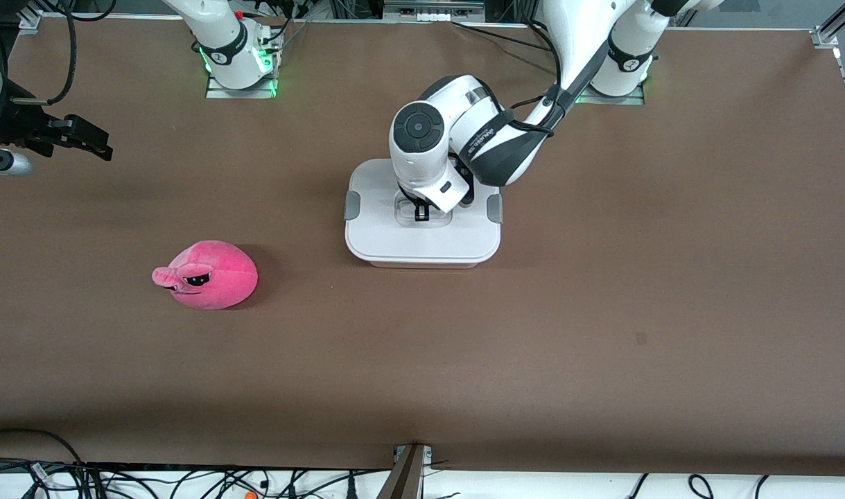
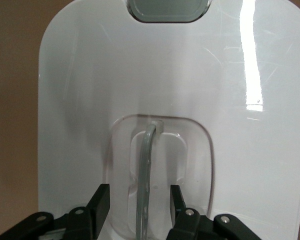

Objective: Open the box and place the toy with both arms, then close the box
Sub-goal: 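Lift the lid with the left gripper while the right gripper reaches the toy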

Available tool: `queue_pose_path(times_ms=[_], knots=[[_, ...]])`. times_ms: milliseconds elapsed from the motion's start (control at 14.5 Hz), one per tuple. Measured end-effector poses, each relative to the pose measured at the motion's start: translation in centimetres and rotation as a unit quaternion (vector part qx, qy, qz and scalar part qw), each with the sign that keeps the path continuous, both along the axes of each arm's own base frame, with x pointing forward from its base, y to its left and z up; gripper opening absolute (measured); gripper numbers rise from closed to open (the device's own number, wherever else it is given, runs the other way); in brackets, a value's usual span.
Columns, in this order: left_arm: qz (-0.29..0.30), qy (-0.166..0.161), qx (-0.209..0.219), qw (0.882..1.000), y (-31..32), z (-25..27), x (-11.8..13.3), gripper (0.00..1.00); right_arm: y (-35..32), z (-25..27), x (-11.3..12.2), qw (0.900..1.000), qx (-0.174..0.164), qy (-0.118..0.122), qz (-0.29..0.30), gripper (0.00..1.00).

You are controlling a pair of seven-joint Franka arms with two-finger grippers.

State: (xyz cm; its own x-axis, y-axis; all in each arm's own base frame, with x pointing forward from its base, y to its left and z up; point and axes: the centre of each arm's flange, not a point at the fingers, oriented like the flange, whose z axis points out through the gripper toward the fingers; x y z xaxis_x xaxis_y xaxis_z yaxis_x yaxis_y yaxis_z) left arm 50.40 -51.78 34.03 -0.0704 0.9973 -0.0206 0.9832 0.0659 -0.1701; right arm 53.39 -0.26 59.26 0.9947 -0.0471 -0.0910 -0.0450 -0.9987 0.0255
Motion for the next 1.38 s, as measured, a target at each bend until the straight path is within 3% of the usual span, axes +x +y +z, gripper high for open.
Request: queue_pose_path(times_ms=[207,483,552,1103,1379], knots=[[0.002,-0.001,-0.001,1.0,0.2,0.1,0.2,0.55,-0.2,0.0,0.0,1.0,0.0,0.0,-0.001,1.0],[0.0,-0.001,-0.001,1.0,0.2,0.1,0.2,0.11,-0.2,0.0,0.0,1.0,0.0,0.001,-0.001,1.0],[-0.001,-0.002,-0.002,1.0,0.2,0.2,0.3,0.07,-0.2,0.0,0.0,1.0,0.0,0.001,-0.002,1.0],[-0.007,-0.005,-0.003,1.0,0.6,1.7,0.7,0.07,-0.2,-0.1,-0.1,1.0,0.0,0.007,-0.002,1.0],[-0.018,-0.015,-0.003,1.0,1.3,6.3,0.2,0.07,-0.3,-0.3,-0.5,1.0,0.0,0.021,-0.003,1.0]])
